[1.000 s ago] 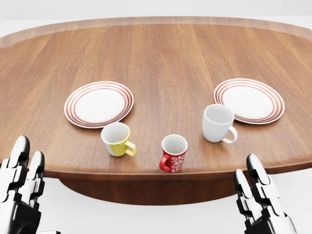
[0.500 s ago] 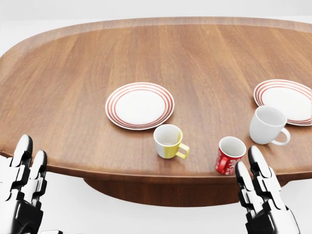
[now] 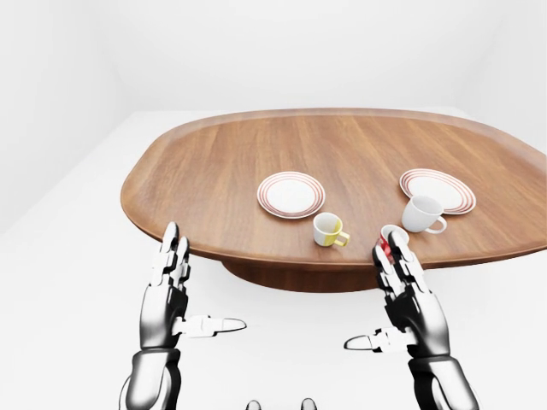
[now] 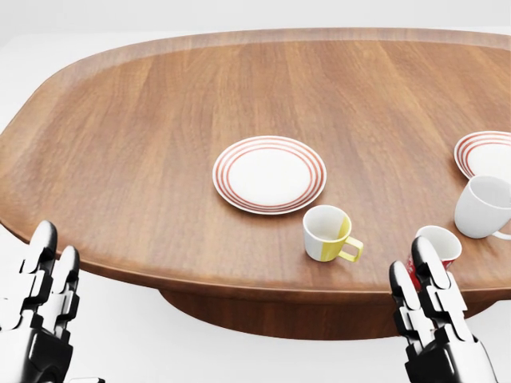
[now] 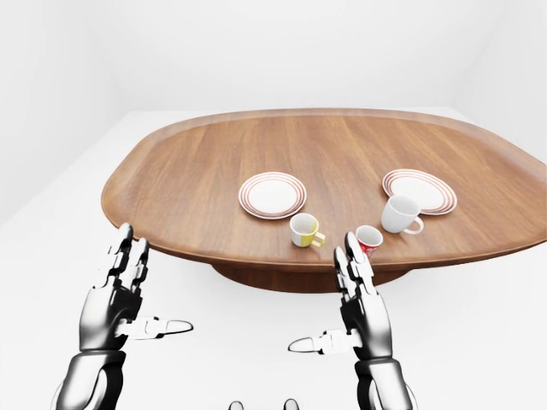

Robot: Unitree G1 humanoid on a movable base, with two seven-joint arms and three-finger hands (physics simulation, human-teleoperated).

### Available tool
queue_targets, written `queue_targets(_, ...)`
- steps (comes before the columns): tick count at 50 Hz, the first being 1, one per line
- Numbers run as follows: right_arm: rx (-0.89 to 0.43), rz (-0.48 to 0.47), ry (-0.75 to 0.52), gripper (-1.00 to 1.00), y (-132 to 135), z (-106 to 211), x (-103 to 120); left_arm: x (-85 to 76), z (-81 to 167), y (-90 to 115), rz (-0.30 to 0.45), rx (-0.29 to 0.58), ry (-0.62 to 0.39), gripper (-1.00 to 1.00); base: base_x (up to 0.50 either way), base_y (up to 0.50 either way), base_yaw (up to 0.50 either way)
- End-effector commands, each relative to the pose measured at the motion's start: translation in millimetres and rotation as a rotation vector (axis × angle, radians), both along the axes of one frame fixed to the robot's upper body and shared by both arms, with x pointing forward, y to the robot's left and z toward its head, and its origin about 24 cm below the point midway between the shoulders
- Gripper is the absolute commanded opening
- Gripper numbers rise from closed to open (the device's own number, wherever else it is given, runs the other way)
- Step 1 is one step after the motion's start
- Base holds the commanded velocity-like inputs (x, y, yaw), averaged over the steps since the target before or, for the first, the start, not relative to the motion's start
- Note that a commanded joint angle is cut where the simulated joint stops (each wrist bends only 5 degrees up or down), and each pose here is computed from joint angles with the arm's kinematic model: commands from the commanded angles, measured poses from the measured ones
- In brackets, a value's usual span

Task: Put the red mug on the left plate.

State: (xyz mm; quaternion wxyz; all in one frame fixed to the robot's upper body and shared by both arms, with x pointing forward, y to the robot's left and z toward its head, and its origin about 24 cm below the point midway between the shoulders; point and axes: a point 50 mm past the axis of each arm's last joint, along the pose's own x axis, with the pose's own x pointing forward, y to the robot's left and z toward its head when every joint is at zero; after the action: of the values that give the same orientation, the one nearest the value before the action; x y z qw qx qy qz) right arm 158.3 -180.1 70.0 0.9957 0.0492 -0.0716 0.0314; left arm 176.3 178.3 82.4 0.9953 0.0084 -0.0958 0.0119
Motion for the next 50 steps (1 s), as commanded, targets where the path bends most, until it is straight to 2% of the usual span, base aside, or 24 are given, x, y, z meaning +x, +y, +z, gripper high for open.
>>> queue_targets(1, 0.006, 0.009, 0.034, 1.0, 0.6, -7.4, -2.4, 0.6, -0.1, -1.2, -0.004, 0.002, 0.0, 1.0, 0.0, 0.0, 0.0)
queue_targets(6, 0.003, 0.051, 0.044, 1.0, 5.8, -9.5, -2.9, 0.6, 0.0, -1.7, -0.006, 0.003, -0.001, 1.0, 0.16, 0.03, 0.0)
queue_targets(32, 0.001, 0.036, 0.068, 1.0, 4.9, -14.3, -2.4, 1.6, -0.5, -4.0, -0.016, 0.007, 0.001, 1.0, 0.5, 0.17, 0.0)
queue_targets(35, 0.059, 0.107, 0.042, 1.0, 9.0, -11.4, -4.3, 2.0, -0.6, -3.9, -0.015, 0.007, 0.002, 1.0, 0.5, 0.09, 0.0)
queue_targets(37, 0.049, 0.087, 0.047, 1.0, 6.5, -11.8, -4.8, 2.3, -0.7, -4.1, -0.015, 0.008, 0.003, 1.0, 0.5, 0.0, 0.0)
queue_targets(50, 0.017, 0.108, 0.075, 1.0, 11.7, -15.2, -7.7, 2.4, -0.3, -4.2, -0.018, 0.009, 0.002, 1.0, 0.5, 0.0, 0.0)
